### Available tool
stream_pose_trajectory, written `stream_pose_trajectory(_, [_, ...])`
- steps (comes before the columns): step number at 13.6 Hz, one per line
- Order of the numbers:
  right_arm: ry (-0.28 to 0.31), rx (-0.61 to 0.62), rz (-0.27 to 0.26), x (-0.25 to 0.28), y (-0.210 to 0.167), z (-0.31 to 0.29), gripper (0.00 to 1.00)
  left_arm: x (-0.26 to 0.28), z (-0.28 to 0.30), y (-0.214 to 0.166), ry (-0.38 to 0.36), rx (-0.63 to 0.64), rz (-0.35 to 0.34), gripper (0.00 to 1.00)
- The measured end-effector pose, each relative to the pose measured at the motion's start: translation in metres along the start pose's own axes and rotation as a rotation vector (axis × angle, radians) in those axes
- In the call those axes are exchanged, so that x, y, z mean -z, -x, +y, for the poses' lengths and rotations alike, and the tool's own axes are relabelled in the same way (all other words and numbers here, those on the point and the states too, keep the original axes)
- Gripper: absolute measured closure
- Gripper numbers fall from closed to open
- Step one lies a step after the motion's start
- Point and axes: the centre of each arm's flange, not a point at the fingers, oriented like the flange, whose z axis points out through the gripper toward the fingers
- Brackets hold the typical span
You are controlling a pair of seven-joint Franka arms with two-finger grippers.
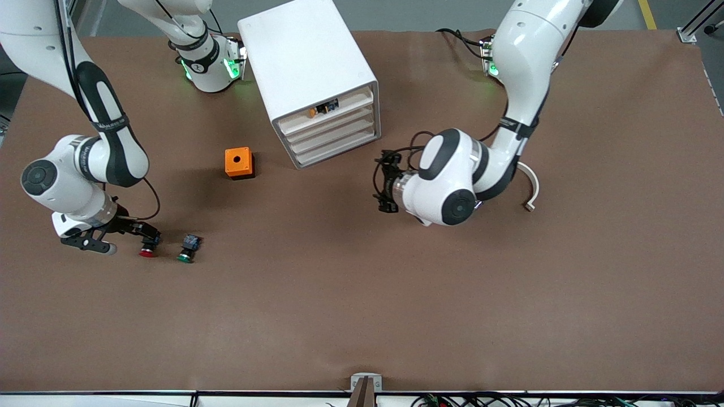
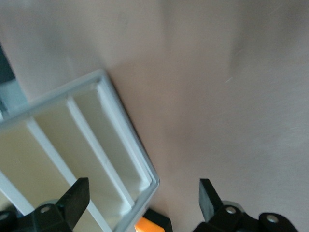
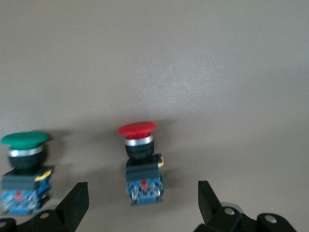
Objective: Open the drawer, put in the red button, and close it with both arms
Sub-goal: 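Grasp the red button with the right gripper while the left gripper grasps the drawer, then pull the drawer open with the left gripper while the right gripper lifts the button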
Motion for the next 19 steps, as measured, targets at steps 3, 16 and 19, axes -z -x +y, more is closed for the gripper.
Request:
stream_pose_trajectory(3, [0.001, -0.011, 0.005, -0.02, 0.0, -0.001, 0.0, -0.043, -0.014, 0.022, -0.029, 0.141, -0.002, 0.0])
stream_pose_trajectory(16, [-0.003, -0.033, -0.077, -0.03, 0.0, -0.001, 0.59, -0.133, -0.046, 0.033, -0.385, 0.377, -0.012, 0.4])
stream_pose_trajectory(19, [-0.04, -0.062, -0.143, 0.013, -0.008, -0.011, 0.59, -0.15, -0.049, 0.033, -0.401, 0.385, 0.005, 0.52])
